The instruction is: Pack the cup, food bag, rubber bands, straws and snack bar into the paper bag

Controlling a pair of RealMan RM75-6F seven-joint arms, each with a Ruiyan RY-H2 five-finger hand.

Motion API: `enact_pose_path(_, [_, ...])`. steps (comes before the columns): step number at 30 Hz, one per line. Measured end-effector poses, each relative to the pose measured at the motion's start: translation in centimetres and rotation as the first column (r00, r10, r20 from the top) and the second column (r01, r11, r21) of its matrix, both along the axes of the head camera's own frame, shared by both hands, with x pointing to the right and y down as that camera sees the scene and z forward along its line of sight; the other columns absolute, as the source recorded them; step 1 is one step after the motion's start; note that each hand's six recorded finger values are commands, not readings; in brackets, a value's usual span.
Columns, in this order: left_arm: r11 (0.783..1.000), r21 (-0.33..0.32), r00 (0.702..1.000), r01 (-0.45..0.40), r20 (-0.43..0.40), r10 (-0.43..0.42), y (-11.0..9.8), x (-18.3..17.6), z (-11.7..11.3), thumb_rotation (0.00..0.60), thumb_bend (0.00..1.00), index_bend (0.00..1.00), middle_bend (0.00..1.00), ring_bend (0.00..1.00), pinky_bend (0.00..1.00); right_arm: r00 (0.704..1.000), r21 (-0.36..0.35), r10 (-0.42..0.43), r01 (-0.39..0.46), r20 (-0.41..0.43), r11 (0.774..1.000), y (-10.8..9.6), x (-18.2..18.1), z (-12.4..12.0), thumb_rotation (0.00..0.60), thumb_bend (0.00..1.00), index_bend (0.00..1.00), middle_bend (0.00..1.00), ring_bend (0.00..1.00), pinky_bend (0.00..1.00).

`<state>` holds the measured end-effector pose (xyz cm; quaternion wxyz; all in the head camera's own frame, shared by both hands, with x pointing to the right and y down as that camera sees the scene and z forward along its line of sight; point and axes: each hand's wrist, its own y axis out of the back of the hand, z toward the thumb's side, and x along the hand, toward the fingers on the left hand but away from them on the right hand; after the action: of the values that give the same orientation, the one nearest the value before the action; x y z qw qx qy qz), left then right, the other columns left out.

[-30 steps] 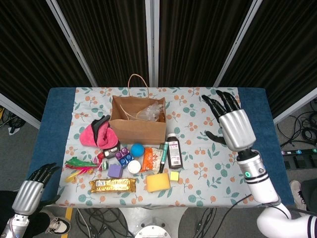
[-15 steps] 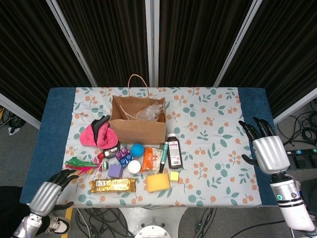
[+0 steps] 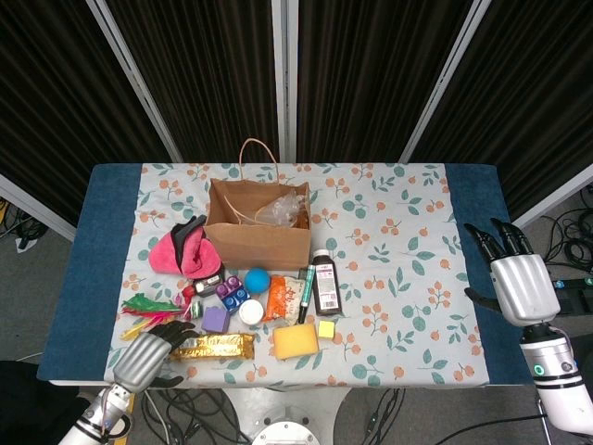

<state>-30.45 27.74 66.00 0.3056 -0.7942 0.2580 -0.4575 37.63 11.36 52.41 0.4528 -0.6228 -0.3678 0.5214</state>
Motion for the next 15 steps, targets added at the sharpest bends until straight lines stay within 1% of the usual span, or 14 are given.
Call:
enact_pose_path(6, [0.999, -0.031, 0.999, 0.014, 0.036, -0.013, -0.1, 0.5, 1.2, 0.6, 0.11, 0.38, 0.39, 0.34, 0.41, 1.0, 0.004, 0.001, -0.001, 0.011, 1.0, -0.1, 0.3, -0.2, 0.6, 0.0, 0.11, 0.26, 0.08, 0.11])
enact_pose_path(13, [0.999, -0.032, 0.998, 0.031, 0.057, -0.029, 0.1, 0.2, 1.8, 0.6, 0.12, 0.38, 0.4, 0.35, 0.42, 1.0, -0.008, 0.008, -0.007, 0.017, 1.0, 0.0, 0.8, 0.0, 0.6, 0.01, 0.12, 0.26, 0.08, 0.11])
enact_pose_path(15, [0.999, -0.024, 0.998, 0.029, 0.057, -0.028, 0.0, 0.4, 2.0, 0.6, 0.12, 0.38, 0.41, 0.35, 0.42, 1.0, -0.009, 0.008, -0.008, 0.016, 1.0, 0.0, 0.8, 0.1, 0.6, 0.01, 0.12, 0.26, 0.08, 0.11])
